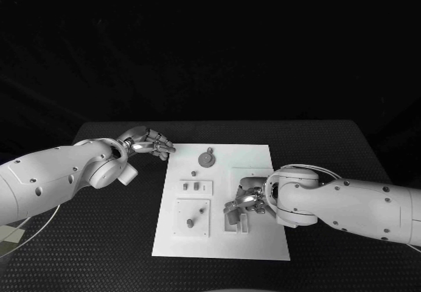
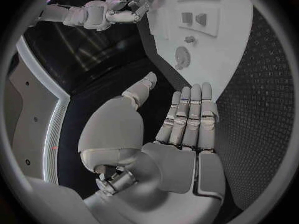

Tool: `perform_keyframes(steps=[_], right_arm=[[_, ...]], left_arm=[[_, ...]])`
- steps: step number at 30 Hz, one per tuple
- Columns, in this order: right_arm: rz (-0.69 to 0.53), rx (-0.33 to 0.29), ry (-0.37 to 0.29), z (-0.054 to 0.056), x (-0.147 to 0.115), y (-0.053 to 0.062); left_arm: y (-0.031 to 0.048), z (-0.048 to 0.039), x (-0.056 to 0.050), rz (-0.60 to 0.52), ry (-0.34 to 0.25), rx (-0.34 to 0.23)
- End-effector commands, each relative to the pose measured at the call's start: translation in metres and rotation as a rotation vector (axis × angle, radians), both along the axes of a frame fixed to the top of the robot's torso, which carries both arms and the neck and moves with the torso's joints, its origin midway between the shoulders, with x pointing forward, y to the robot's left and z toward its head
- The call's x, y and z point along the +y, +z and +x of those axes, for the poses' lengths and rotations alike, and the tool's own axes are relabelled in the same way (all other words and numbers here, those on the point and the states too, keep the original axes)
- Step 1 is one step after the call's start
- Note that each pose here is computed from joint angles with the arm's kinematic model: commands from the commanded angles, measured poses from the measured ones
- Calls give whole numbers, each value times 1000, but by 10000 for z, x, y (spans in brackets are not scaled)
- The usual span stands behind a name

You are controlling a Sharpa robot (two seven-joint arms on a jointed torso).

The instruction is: Assemble the parts on the task board

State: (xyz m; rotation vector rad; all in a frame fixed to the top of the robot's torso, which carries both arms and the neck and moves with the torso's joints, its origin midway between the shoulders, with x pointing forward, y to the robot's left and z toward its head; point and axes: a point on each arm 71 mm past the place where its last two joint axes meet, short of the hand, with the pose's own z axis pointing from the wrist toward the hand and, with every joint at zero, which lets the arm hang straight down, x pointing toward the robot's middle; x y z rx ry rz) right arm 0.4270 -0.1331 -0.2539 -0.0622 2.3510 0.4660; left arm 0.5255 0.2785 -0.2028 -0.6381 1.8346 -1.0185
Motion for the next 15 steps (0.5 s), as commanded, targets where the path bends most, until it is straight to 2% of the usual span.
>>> perform_keyframes(steps=[1, 15], right_arm=[[3, 71, 8, -66, 18, -87], [66, 117, -43, -102, 15, -81]], left_arm=[[9, -2, -20, -9, -13, 2], [7, -2, -16, -6, -13, 5]])
